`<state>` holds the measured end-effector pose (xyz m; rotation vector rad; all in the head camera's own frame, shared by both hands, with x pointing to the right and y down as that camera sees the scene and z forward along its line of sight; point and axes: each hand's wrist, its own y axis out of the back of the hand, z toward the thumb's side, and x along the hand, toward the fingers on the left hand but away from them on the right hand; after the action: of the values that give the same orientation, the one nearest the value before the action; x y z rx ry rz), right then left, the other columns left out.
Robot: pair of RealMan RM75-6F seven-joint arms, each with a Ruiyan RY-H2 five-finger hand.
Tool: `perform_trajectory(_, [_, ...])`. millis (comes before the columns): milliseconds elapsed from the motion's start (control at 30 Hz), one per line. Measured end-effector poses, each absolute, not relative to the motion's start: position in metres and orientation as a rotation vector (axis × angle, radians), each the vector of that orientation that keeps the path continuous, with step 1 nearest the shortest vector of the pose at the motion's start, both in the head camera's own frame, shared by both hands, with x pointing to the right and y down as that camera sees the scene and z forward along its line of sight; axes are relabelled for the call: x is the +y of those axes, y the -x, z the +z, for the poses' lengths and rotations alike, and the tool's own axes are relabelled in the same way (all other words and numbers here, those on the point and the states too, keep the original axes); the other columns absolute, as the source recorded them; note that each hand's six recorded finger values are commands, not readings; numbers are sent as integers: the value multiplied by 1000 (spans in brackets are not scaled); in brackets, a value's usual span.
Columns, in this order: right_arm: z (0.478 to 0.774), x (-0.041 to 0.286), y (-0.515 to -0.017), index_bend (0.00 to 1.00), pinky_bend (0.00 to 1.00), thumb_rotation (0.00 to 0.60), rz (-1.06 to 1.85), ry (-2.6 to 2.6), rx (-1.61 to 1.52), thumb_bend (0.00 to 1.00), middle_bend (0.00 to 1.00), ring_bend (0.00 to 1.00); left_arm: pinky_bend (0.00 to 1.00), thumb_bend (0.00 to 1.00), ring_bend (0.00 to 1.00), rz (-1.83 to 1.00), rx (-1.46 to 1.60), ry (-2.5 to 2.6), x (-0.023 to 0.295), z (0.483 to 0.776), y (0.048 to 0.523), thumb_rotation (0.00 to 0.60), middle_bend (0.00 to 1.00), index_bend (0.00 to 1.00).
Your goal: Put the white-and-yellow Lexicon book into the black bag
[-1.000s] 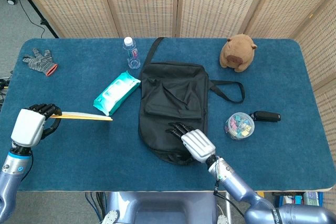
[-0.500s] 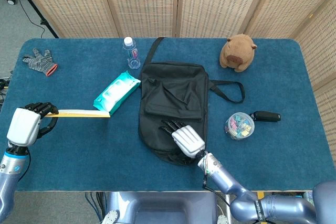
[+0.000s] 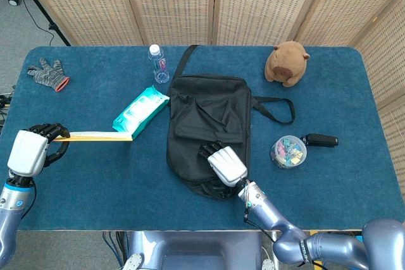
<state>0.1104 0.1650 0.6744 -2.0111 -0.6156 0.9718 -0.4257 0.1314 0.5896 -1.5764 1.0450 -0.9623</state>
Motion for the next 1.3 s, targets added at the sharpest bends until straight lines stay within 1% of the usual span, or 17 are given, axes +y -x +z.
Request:
perform_trajectory(33, [674,165,-110,443,532,600,961,2013,-623,98,346,357,700,544,599,-962,1044,1577,132,590,426,600,611,773])
perform_trajectory(100, [675,165,-110,470,577,600,949,2012,-632,212,372,381,700,544,599,-959,1042,1577,132,589,425,600,611,773])
perform_trajectory(133, [675,165,-110,477,589,600,945,2011,-635,249,379,388,700,544,599,-958,1041,1578,132,589,425,600,611,773])
perform_trajectory(233, [677,164,-110,506,630,600,936,2018,-647,416,408,418,700,544,599,-955,1035,1579,133,590,423,600,611,773])
perform_trajectory(300, [677,163,-110,524,650,600,929,2018,-655,561,426,436,700,544,599,-955,1033,1580,134,590,423,600,611,773])
perform_trajectory(333, [678,162,-110,527,658,600,927,2017,-657,605,431,442,700,544,599,-956,1033,1580,134,590,423,600,611,773])
perform_trajectory(400, [678,161,-110,533,677,600,925,2013,-660,725,443,457,700,543,599,-954,1033,1579,134,590,423,600,611,773])
perform_trajectory(500, [679,160,-110,544,687,600,923,2013,-665,832,458,471,700,544,599,-950,1035,1578,135,589,423,600,611,772])
perform_trajectory(600, [680,159,-111,558,717,600,923,2019,-677,860,473,488,700,543,599,-948,1033,1576,135,588,423,600,611,773])
perform_trajectory(700, [679,157,-111,571,739,600,921,2039,-708,855,489,502,700,543,599,-941,1026,1576,136,588,422,600,611,773])
perform_trajectory(833, [676,149,-111,578,744,600,924,2085,-778,853,493,505,700,543,599,-907,1015,1573,136,585,417,600,612,773])
perform_trajectory(1067, [664,121,-113,583,744,600,951,2128,-915,854,495,505,700,541,599,-833,991,1591,135,580,403,600,612,776])
perform_trajectory(1300, [656,95,-117,586,744,600,1011,2087,-954,855,495,505,700,538,599,-755,941,1597,139,571,389,600,619,779])
